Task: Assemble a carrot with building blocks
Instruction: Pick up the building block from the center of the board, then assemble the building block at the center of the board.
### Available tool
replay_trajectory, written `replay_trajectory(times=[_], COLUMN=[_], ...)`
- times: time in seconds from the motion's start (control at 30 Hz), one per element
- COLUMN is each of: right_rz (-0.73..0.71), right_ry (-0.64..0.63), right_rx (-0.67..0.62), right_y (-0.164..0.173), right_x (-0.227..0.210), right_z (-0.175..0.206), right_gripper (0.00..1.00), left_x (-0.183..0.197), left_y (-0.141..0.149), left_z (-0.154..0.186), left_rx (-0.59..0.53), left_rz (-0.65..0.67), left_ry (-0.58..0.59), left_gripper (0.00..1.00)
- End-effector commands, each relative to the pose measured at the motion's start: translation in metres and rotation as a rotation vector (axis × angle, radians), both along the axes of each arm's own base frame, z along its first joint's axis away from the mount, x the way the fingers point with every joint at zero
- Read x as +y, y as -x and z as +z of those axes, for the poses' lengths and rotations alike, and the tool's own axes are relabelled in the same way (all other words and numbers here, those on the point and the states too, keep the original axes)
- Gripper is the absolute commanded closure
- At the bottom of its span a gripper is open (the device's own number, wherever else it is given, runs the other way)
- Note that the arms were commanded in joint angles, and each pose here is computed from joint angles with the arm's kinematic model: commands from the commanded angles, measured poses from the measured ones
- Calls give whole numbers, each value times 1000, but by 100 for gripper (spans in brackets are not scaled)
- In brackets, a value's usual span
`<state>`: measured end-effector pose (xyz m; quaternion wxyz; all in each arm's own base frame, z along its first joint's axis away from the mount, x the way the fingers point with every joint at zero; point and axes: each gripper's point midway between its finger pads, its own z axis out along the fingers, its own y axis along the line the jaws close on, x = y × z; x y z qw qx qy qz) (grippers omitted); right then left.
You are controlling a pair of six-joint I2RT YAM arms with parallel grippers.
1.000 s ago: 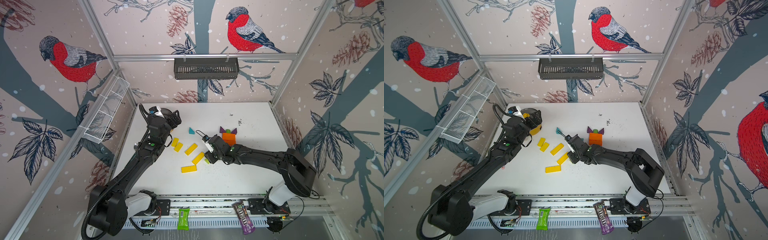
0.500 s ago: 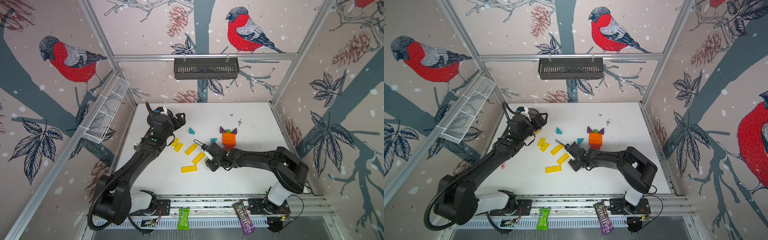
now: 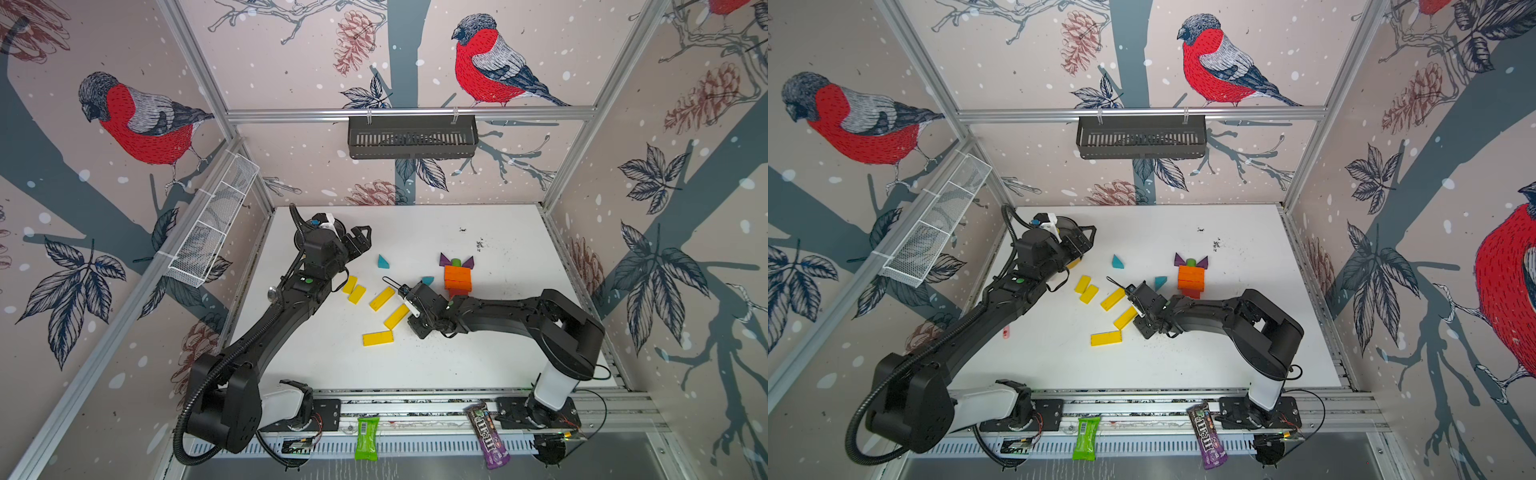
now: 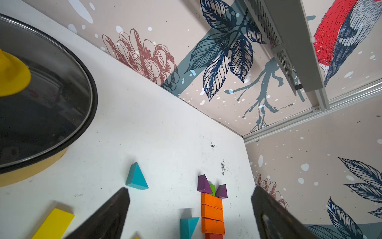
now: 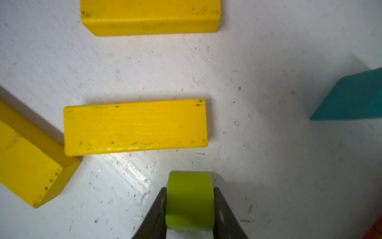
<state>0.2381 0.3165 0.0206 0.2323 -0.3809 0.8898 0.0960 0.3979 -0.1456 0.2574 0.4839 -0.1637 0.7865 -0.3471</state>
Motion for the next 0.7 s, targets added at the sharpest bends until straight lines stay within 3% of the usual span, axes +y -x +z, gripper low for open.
replay_trajectory(times=[0.0, 0.13, 0.27, 0.47, 0.67], right_rz=[-16, -26, -25, 4, 41], right_ry=[19, -3, -18, -17, 4], right_rx=[-27, -107, -192, -214, -189], right_y=[-3, -18, -54, -119, -159], right_x=[-6, -4, 9, 31, 45], right_z=[11, 40, 64, 63, 41], right_gripper=[70, 70, 71, 71, 71], left_x=[4, 8, 6, 11, 9], left_y=[-3, -5, -6, -7, -9], left_z=[13, 13, 13, 9, 3], left_rx=[-37, -33, -35, -29, -7], left_rz=[13, 18, -7, 16, 13], left_ry=[23, 38, 59, 46, 52], left_gripper=[7, 7, 8, 8, 8])
